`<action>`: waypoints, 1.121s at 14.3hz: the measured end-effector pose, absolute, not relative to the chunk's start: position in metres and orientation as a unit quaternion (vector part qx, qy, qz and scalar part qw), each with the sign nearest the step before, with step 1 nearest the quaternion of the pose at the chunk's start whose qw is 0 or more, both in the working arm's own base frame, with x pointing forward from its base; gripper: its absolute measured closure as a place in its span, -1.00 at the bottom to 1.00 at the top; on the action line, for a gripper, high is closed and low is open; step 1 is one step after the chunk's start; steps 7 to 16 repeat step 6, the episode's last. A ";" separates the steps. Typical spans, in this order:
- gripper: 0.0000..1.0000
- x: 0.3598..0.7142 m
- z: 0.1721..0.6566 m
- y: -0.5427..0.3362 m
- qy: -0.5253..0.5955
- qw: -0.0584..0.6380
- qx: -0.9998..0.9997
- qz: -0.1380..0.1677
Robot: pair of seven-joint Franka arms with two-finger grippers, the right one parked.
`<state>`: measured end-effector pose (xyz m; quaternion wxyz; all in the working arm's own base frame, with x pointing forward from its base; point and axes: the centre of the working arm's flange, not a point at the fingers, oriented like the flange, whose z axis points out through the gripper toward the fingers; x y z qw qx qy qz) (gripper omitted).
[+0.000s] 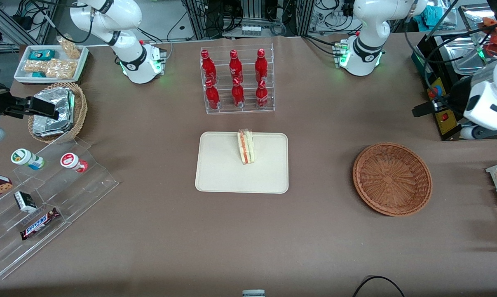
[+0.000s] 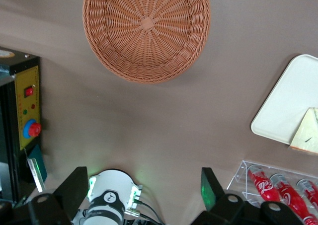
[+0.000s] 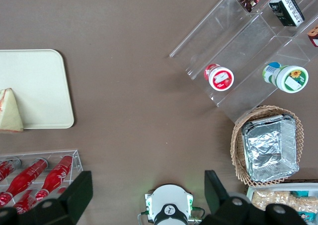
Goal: Place sandwich from basket to tray
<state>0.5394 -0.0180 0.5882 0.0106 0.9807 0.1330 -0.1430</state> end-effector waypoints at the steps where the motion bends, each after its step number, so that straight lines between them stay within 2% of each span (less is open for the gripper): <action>1: -1.00 0.539 0.588 -0.013 0.127 0.013 0.982 -0.143; 6: -1.00 0.544 0.592 -0.011 0.122 0.016 0.984 -0.129; 16: -1.00 0.544 0.592 -0.011 0.122 0.016 0.984 -0.129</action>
